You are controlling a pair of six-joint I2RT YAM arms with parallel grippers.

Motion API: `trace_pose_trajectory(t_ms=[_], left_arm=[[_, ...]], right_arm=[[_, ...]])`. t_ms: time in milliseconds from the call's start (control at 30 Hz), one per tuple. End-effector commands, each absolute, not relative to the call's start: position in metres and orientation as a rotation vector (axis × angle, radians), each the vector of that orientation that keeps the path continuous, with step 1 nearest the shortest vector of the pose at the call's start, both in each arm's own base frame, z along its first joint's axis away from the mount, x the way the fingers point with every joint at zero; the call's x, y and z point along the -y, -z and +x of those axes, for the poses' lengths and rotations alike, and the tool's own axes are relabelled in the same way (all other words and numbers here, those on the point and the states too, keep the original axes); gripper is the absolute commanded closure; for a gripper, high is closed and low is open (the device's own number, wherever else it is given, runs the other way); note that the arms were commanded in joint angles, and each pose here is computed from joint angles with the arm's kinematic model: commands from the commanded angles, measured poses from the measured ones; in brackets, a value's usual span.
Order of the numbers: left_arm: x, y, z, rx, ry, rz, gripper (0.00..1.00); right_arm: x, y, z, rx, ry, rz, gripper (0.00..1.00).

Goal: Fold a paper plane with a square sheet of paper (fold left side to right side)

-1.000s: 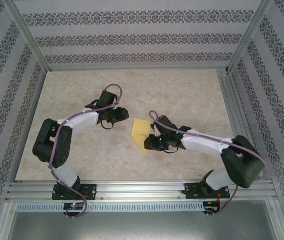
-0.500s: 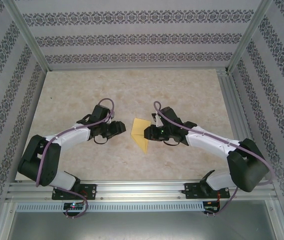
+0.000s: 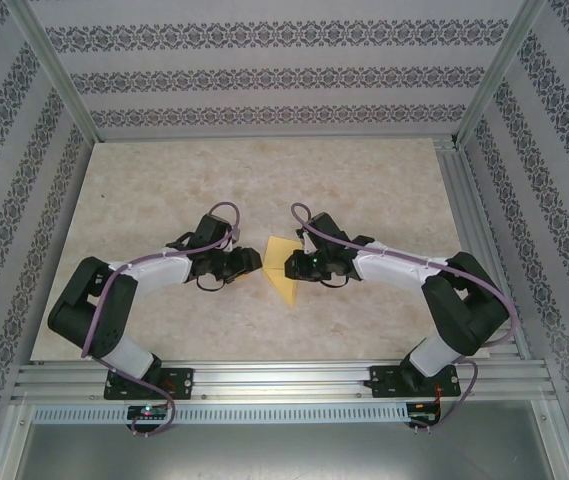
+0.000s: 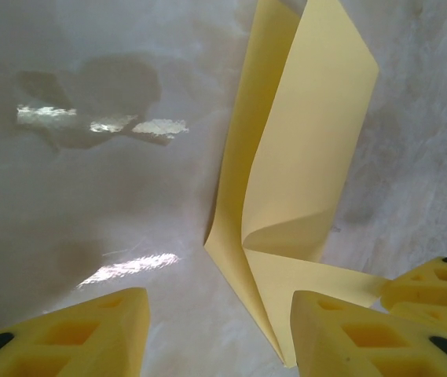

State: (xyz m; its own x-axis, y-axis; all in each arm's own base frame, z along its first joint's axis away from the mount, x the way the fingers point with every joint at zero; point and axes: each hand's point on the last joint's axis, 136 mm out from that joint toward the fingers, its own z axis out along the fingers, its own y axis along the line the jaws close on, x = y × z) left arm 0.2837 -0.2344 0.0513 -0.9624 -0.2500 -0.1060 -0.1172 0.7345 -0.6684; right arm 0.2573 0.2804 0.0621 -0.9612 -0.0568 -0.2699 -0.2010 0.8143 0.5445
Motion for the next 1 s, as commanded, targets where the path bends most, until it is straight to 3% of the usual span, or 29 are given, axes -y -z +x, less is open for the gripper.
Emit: trace_pose_trajectory(t_ms=[0,967], left_arm=[[0.253,-0.064,0.295,-2.697,1.103,-0.253,0.48],[0.282,-0.042,0.303,-2.758,1.091,-0.213,0.67]], right_arm=[[-0.279,-0.06,0.266,-2.749,-0.834,-0.222,0.79],[-0.276,-0.041,0.274,-2.782,-0.82,-0.197,0.79]])
